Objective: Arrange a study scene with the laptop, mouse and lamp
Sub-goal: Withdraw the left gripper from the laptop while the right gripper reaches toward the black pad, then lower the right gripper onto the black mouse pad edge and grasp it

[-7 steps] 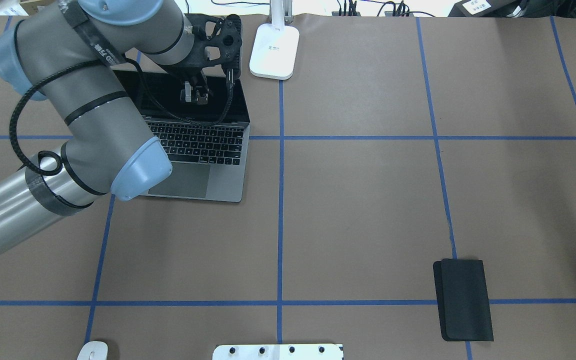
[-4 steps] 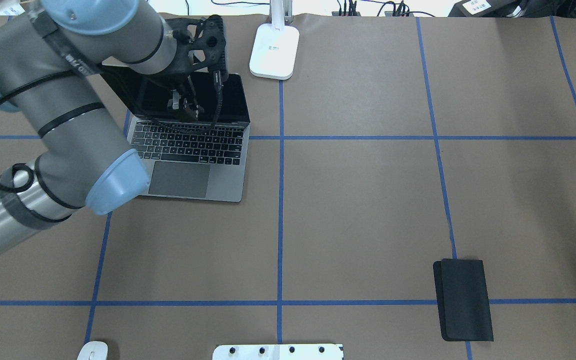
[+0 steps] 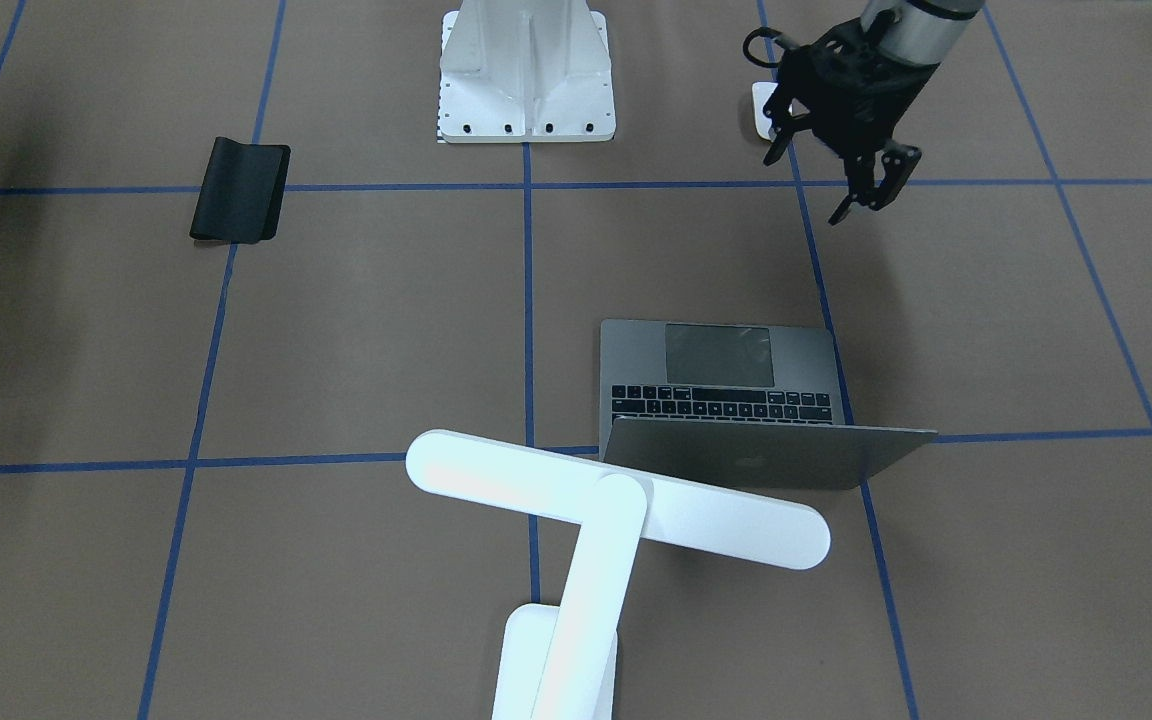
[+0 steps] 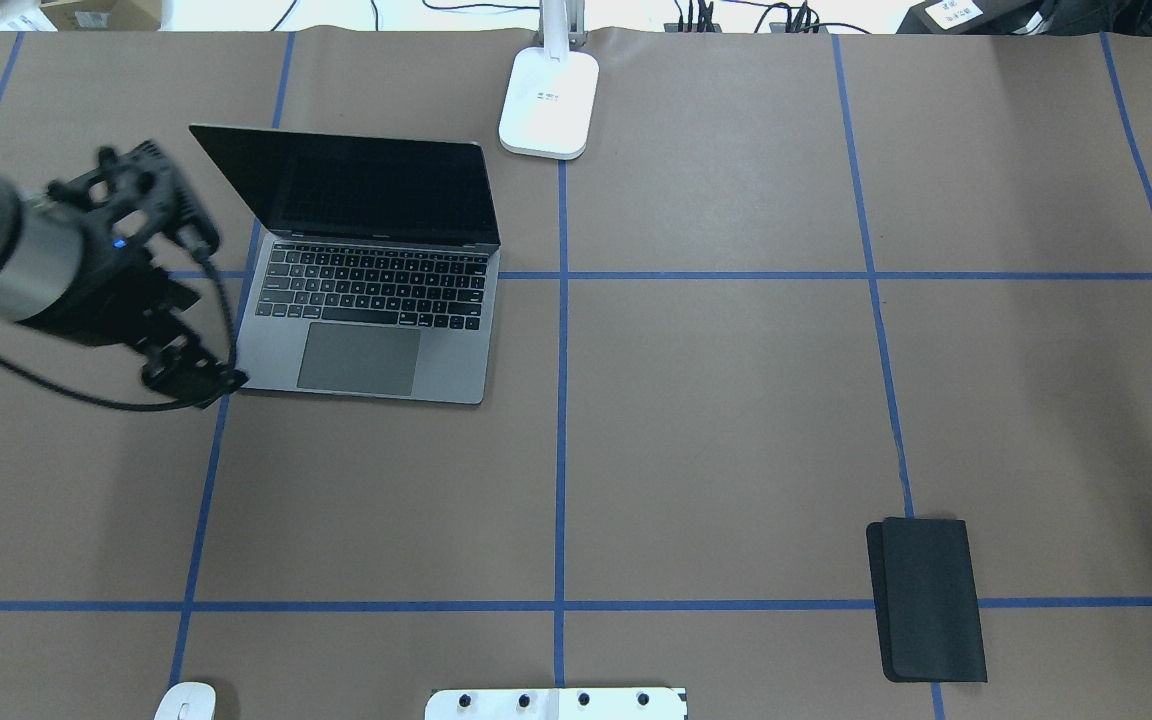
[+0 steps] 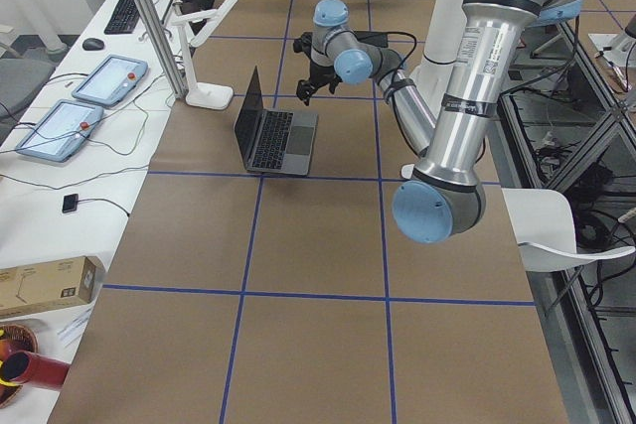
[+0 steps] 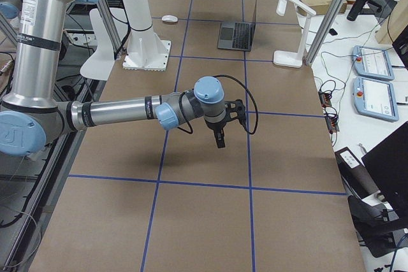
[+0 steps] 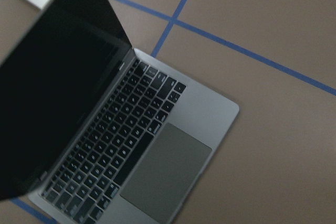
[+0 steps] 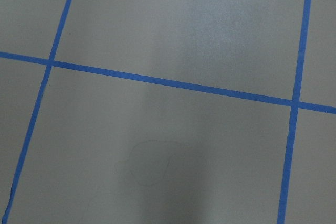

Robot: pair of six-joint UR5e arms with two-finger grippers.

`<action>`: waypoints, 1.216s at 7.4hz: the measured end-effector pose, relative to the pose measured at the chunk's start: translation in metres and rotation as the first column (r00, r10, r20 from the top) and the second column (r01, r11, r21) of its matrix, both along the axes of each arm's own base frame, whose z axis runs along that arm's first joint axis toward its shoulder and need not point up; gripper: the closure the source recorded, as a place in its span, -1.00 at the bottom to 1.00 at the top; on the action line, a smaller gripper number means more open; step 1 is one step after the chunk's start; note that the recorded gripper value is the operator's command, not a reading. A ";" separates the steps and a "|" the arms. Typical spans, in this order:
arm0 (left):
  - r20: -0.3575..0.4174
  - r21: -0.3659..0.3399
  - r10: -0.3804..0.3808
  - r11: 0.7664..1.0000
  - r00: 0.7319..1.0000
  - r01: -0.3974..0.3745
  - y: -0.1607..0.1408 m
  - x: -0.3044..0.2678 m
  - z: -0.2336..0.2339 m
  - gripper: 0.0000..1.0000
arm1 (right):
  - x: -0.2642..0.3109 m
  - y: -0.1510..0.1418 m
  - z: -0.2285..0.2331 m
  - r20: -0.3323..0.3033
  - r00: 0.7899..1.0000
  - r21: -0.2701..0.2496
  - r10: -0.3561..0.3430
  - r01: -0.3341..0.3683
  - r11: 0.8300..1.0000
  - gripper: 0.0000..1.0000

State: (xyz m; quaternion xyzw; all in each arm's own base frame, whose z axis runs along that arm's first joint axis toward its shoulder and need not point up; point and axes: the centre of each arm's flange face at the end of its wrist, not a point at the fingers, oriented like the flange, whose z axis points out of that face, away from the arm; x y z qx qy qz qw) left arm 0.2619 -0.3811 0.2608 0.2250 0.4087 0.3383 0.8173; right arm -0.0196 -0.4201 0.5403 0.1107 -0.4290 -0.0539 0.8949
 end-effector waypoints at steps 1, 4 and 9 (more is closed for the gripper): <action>0.013 -0.163 -0.066 0.984 0.998 0.068 0.022 -0.016 0.021 -1.00 | -0.019 0.003 -0.011 0.016 1.000 -0.020 -0.018 0.018 1.000 -1.00; 0.128 -0.578 -0.259 0.765 0.957 0.285 0.074 0.004 0.059 -1.00 | -0.122 0.027 -0.096 0.080 0.995 -0.110 -0.058 0.066 0.992 -0.95; 0.290 -0.735 -0.352 0.514 0.890 0.442 0.140 0.023 0.132 -1.00 | -0.232 0.086 -0.199 0.186 0.969 -0.134 -0.164 0.191 0.972 -0.95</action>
